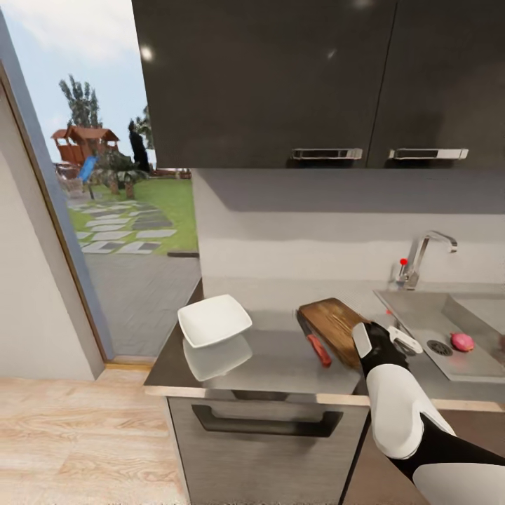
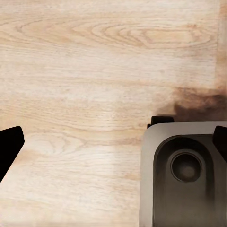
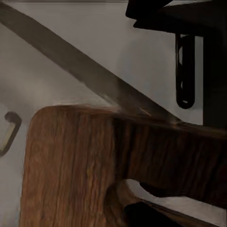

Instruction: In the kitchen, take the Vidalia onion out of the sink, dice it on the chopping board with the paring knife, put the diced onion into the bowl on the countertop, then place both the paring knife and the chopping board into the sink.

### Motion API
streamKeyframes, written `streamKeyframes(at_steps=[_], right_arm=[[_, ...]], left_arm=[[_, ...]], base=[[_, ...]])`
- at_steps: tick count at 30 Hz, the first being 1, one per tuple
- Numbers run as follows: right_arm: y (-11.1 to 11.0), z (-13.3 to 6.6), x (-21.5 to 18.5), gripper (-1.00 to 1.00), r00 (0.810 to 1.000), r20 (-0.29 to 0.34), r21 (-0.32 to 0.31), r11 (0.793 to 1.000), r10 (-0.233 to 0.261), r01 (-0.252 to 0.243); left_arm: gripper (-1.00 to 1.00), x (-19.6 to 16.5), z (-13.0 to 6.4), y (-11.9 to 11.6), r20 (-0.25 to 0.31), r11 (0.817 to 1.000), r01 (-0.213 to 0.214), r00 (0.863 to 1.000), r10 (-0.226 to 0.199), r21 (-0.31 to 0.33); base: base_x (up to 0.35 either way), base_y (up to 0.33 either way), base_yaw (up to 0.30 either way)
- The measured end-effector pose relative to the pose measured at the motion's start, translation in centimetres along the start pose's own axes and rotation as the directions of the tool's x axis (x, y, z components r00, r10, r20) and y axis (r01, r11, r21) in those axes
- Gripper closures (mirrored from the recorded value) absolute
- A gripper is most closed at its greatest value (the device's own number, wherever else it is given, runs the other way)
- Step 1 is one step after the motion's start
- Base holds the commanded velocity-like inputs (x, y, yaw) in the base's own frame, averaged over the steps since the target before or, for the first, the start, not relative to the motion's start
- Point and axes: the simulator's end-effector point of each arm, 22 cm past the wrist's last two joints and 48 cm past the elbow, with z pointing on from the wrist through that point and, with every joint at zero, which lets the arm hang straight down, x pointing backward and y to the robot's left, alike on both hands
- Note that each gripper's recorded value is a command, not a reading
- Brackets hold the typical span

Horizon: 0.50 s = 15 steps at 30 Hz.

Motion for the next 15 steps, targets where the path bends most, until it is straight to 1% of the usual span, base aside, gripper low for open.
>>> streamKeyframes(at_steps=[15], right_arm=[[0.36, 0.33, -0.27, -1.0, 1.0, 0.002, 0.007, 1.0, 0.003, -0.003]], left_arm=[[-1.0, 0.72, -0.16, 0.0, -0.019, 1.0, -0.003, 1.0, 0.003, 0.001]], base=[[-0.004, 0.001, 0.0]])
